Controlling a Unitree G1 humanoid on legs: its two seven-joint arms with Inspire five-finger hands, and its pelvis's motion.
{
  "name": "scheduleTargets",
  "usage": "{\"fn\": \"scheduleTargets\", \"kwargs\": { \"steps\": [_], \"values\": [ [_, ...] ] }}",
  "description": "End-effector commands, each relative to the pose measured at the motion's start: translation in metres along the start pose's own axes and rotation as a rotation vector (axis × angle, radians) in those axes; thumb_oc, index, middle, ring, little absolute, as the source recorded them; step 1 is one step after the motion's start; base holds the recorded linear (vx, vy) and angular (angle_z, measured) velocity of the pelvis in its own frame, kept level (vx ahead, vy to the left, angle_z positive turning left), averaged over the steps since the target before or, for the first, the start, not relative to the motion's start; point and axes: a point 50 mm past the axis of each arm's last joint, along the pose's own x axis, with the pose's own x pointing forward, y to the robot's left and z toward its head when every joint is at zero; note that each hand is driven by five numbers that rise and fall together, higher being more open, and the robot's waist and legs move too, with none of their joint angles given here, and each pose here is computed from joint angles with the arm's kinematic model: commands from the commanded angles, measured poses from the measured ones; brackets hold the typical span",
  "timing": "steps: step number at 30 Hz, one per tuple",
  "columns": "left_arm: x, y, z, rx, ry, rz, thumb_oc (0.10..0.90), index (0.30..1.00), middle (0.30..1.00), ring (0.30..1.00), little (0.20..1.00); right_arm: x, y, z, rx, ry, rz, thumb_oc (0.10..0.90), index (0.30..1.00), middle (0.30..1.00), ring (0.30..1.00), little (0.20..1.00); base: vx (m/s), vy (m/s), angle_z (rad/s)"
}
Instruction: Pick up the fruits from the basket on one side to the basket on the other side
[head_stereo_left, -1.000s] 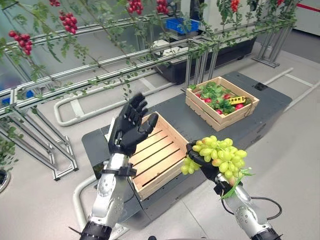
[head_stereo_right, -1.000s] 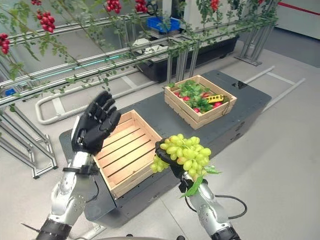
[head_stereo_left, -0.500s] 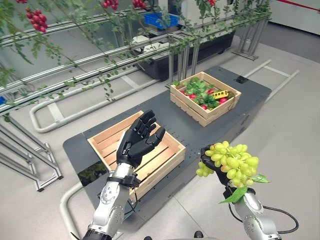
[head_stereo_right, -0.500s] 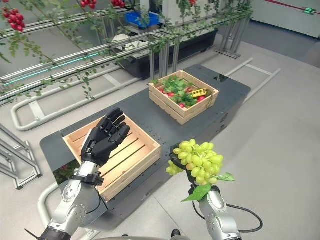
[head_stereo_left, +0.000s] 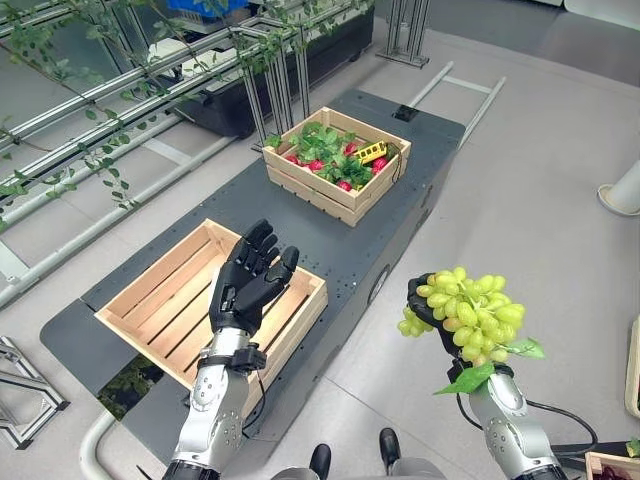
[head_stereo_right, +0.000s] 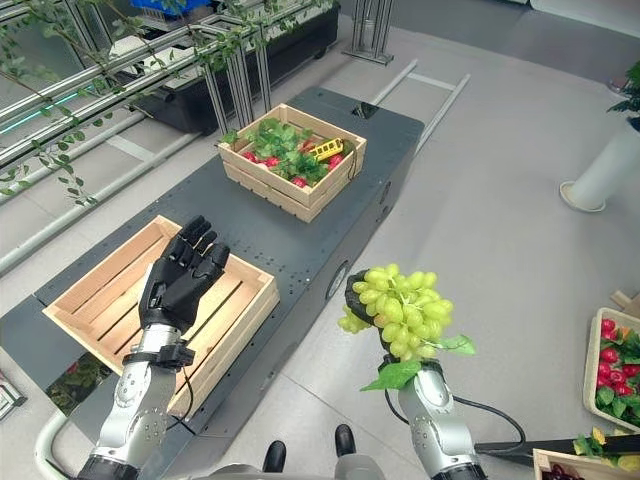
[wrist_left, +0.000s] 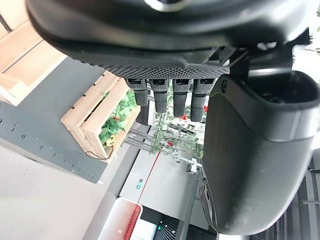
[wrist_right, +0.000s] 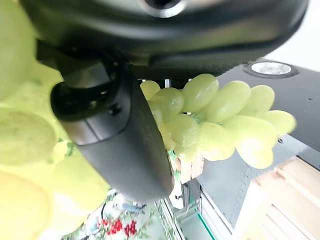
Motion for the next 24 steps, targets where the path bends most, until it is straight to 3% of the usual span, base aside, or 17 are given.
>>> {"fn": "scheduleTargets", "kwargs": {
  "steps": [1, 8, 14, 19, 24],
  "values": [
    [0.017, -0.007, 0.038, 0.026, -0.231, -0.079, 0.800, 0.900, 0.900, 0.900, 0.900, 0.006, 0.020, 0.055, -0.021, -0.301, 0.085, 0.400, 0.300, 0.300, 0.300, 0.300, -0.07, 0.149, -0.20],
    [0.018, -0.015, 0.031, 0.041, -0.191, -0.120, 0.800, 0.900, 0.900, 0.900, 0.900, 0.000, 0.018, 0.048, -0.013, -0.268, 0.096, 0.400, 0.300, 0.300, 0.300, 0.300, -0.09, 0.144, -0.33],
    [0.011, 0.005, 0.039, 0.103, -0.210, -0.030, 0.800, 0.900, 0.900, 0.900, 0.900, 0.009, 0.031, 0.044, -0.006, -0.229, 0.210, 0.400, 0.300, 0.300, 0.300, 0.300, -0.14, 0.059, -0.96],
    [0.015, 0.012, 0.036, 0.081, -0.187, -0.013, 0.800, 0.900, 0.900, 0.900, 0.900, 0.012, 0.040, 0.036, 0.003, -0.209, 0.235, 0.400, 0.300, 0.300, 0.300, 0.300, -0.06, -0.110, -0.70],
    [0.022, -0.001, 0.032, 0.019, -0.184, -0.026, 0.800, 0.900, 0.900, 0.900, 0.900, 0.018, 0.046, 0.041, -0.012, -0.214, 0.258, 0.400, 0.300, 0.300, 0.300, 0.300, -0.05, -0.184, -0.47]
  ]
}}
